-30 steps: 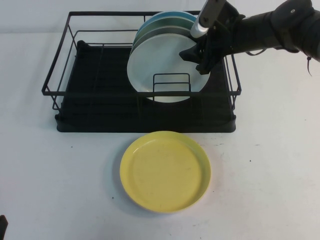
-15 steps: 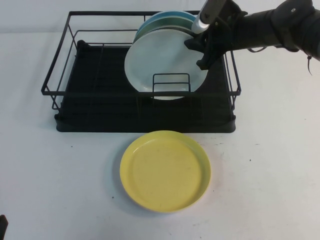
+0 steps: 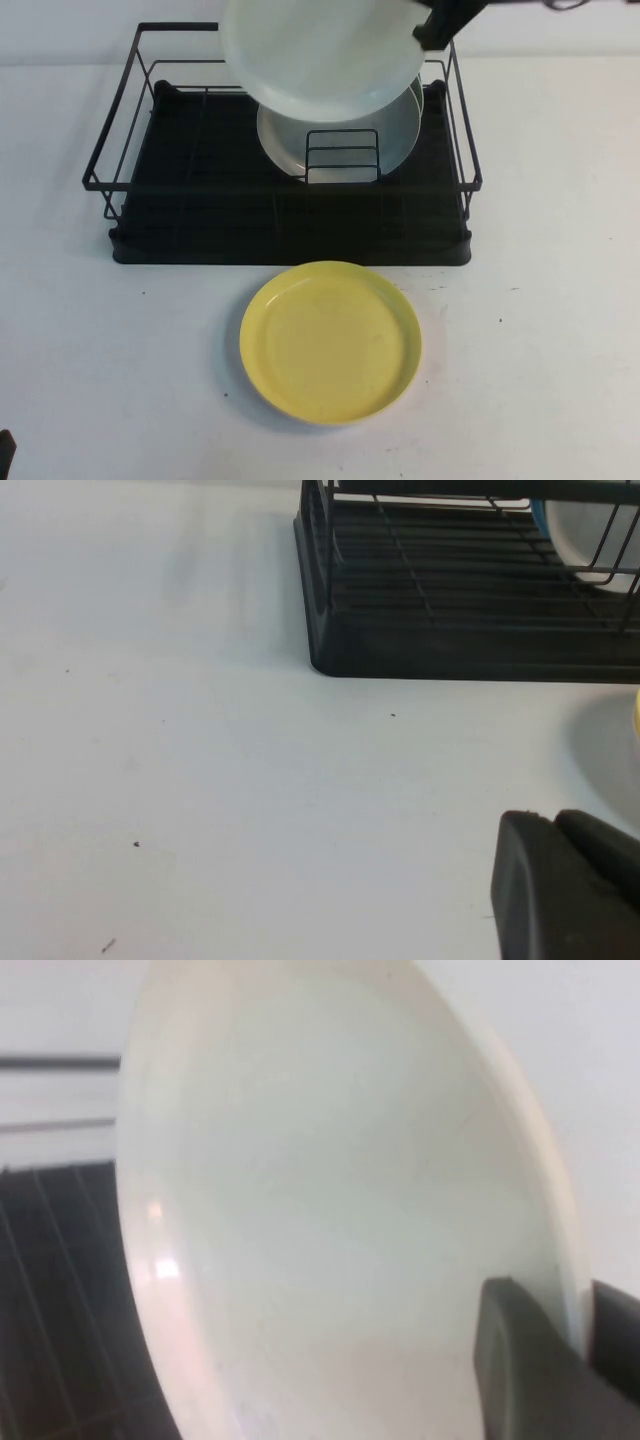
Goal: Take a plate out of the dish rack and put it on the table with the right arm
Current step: Place the plate from the table
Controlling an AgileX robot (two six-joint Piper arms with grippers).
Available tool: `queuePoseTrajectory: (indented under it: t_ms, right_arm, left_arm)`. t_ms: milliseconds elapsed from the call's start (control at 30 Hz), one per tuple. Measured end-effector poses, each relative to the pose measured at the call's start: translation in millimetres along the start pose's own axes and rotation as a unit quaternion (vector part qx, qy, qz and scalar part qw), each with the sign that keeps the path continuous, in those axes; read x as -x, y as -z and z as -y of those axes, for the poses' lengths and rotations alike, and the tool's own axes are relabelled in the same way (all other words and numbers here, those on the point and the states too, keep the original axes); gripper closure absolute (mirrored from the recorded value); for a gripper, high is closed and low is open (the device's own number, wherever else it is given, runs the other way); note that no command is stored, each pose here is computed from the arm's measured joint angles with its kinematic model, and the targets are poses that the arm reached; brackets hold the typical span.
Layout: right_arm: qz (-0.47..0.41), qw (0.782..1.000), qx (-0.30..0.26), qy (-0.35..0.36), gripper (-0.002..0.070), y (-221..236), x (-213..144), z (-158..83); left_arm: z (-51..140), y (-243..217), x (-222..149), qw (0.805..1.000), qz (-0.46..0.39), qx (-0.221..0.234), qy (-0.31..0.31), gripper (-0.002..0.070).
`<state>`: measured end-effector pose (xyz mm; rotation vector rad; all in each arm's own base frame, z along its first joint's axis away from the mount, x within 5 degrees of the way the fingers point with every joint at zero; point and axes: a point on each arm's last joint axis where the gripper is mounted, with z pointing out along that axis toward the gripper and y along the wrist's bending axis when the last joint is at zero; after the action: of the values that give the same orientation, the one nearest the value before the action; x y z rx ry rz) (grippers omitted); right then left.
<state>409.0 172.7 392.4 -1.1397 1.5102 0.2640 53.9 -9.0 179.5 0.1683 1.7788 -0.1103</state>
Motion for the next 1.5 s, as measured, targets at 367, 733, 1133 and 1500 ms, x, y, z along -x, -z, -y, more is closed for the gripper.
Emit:
queuePoseTrajectory:
  t_ms: [367,733,1133,1500]
  right_arm:
    - [-0.058,0.996,-0.012,-0.073,0.062,79,48,-10]
    - [-0.175,0.954,-0.047,-0.239,0.062,117,10,-73]
    - [-0.252,0.831,-0.025,-0.495,0.062,89,-60,-146]
    - [-0.265,0.783,0.052,-0.561,0.062,29,-96,-164]
  left_arm:
    - [0.0,0,0,1.0,0.0,0.0,0.0,0.0679]
    - [0.0,0,0,1.0,0.0,0.0,0.0,0.0679]
    - [0.0,0,0,1.0,0.0,0.0,0.0,0.0679]
    - [0.0,0,0,1.0,0.0,0.0,0.0,0.0679]
